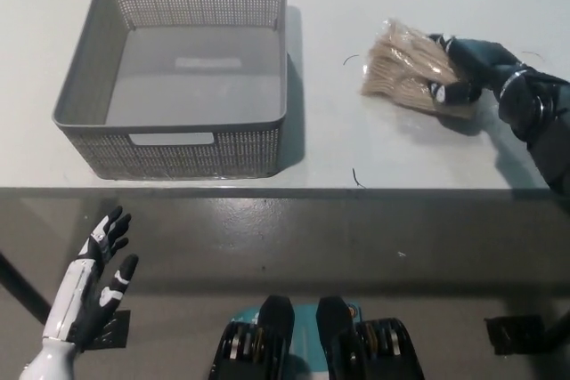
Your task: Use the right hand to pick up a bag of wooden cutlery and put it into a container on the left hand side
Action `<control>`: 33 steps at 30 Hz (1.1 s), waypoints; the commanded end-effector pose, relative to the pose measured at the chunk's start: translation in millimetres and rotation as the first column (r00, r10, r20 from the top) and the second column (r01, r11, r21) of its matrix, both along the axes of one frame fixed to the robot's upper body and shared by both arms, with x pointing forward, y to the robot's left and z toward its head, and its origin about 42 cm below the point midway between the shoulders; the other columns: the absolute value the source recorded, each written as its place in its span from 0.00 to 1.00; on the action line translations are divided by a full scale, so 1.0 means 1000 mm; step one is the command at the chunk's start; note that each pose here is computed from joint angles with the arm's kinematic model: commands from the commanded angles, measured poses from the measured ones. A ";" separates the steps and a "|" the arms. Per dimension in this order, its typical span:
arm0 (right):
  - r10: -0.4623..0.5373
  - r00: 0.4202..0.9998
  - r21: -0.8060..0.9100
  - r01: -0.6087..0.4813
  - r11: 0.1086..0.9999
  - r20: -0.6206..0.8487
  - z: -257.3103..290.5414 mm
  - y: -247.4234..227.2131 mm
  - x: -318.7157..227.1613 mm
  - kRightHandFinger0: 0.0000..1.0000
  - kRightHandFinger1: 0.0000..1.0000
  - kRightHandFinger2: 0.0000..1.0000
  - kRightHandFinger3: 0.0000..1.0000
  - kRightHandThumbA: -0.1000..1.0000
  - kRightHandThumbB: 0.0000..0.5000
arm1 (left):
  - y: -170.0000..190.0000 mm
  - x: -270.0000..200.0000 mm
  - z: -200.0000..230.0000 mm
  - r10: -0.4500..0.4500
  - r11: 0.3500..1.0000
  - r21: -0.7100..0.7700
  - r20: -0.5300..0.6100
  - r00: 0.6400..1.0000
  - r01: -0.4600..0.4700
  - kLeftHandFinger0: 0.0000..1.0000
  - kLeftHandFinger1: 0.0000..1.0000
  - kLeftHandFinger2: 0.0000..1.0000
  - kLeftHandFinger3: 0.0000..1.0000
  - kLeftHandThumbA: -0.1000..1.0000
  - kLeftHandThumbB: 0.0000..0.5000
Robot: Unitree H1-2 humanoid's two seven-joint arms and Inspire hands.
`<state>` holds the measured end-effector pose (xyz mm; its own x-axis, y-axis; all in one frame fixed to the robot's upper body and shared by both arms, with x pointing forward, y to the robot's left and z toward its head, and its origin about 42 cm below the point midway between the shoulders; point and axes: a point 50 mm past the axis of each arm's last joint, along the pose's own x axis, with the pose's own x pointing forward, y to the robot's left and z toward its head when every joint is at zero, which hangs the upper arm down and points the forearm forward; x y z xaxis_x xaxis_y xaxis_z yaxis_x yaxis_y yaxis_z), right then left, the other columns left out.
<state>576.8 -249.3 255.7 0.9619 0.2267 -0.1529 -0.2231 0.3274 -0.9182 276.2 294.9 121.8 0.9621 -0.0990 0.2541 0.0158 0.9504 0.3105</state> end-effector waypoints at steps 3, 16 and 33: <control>-0.064 0.987 0.438 -0.006 0.899 0.145 0.079 0.023 0.019 0.12 0.57 0.91 0.92 0.00 0.24 | 0.004 0.006 0.012 -0.019 1.000 0.007 0.039 0.999 0.019 1.00 1.00 1.00 1.00 0.79 0.53; -0.009 0.995 0.860 -0.081 0.503 0.099 0.138 0.064 0.027 0.07 0.57 0.87 0.74 0.00 0.24 | 0.003 0.000 0.005 -0.019 1.000 0.005 0.022 1.000 0.019 1.00 1.00 0.94 1.00 0.79 0.48; 0.110 0.974 0.917 -0.223 0.330 0.197 0.203 0.128 0.020 0.02 0.51 0.84 0.80 0.00 0.24 | 0.003 -0.016 -0.007 -0.016 1.000 -0.010 -0.003 1.000 0.016 1.00 0.95 0.87 1.00 0.74 0.44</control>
<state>598.7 -143.8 368.9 0.9459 0.2826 0.1595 -0.2684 0.9576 -0.1050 262.9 295.7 110.2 0.9717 -0.0944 0.2165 0.0256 0.9533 0.3009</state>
